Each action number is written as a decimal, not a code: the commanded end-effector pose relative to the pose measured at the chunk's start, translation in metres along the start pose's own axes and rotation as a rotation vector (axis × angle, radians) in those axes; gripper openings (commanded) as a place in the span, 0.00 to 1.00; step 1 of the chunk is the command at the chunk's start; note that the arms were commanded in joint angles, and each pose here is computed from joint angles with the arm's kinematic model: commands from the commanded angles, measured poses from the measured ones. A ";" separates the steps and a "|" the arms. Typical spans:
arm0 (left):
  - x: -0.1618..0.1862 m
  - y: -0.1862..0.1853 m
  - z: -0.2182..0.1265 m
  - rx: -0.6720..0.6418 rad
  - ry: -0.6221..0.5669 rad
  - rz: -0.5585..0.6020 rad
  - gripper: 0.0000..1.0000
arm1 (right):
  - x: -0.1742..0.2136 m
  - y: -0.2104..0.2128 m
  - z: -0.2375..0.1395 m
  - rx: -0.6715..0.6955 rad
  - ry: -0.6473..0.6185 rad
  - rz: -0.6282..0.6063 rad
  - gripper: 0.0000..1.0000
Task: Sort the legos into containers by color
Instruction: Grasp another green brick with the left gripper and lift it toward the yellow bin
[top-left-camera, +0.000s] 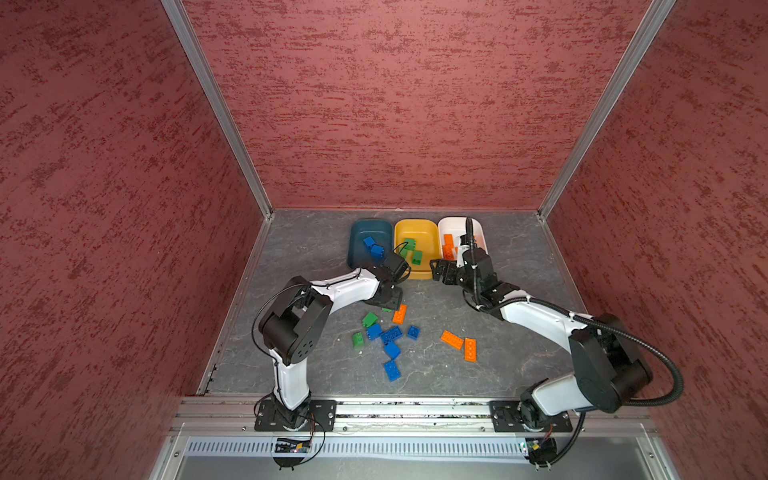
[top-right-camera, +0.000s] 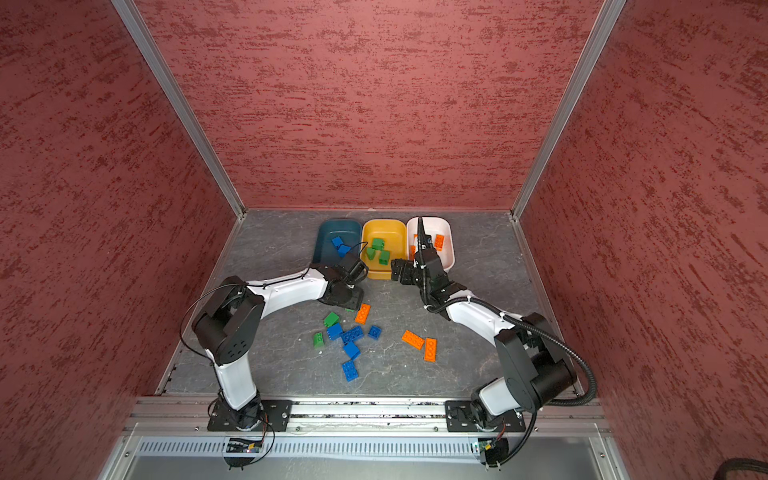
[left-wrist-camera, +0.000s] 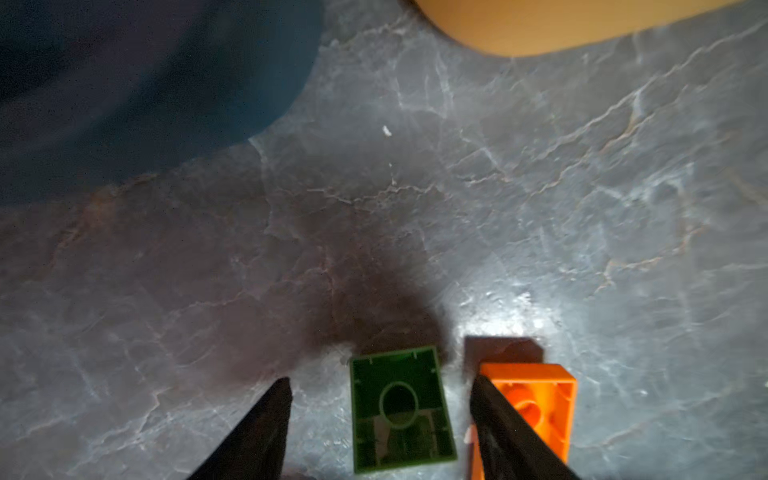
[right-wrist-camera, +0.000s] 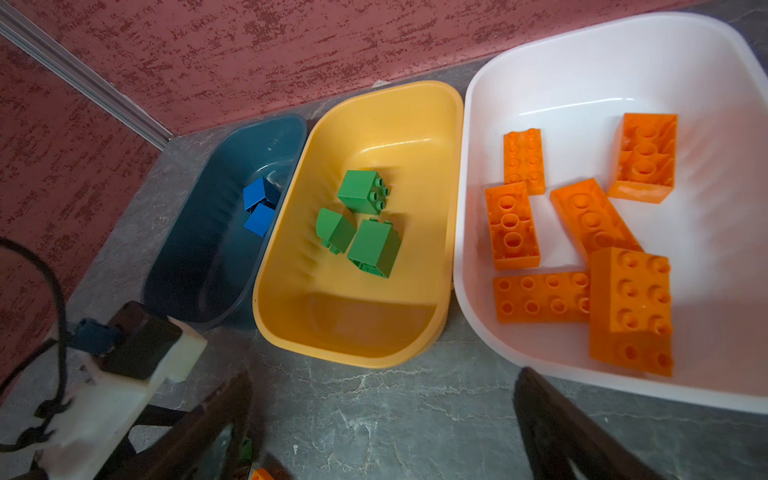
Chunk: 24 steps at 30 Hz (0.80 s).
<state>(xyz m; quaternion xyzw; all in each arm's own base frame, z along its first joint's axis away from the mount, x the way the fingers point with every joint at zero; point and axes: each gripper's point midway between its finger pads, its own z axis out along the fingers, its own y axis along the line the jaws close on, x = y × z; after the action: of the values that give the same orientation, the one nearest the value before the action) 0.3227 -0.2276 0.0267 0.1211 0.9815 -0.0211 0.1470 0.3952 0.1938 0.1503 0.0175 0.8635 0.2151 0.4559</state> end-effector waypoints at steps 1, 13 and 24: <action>0.002 0.001 0.004 -0.032 0.017 -0.001 0.61 | -0.025 0.004 -0.006 0.006 -0.075 0.000 0.99; -0.018 -0.006 -0.008 -0.033 -0.048 -0.007 0.29 | -0.021 0.001 -0.014 0.015 -0.066 -0.027 0.99; -0.116 -0.042 -0.084 0.036 -0.361 0.031 0.24 | 0.019 -0.021 -0.039 0.061 0.026 -0.006 0.99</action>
<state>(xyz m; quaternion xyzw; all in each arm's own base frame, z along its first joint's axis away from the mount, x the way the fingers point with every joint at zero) 0.3738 -0.2791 0.1093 0.1309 0.9544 -0.0503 0.2634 0.3686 0.1760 0.1599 0.0137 0.8616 0.2032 0.4650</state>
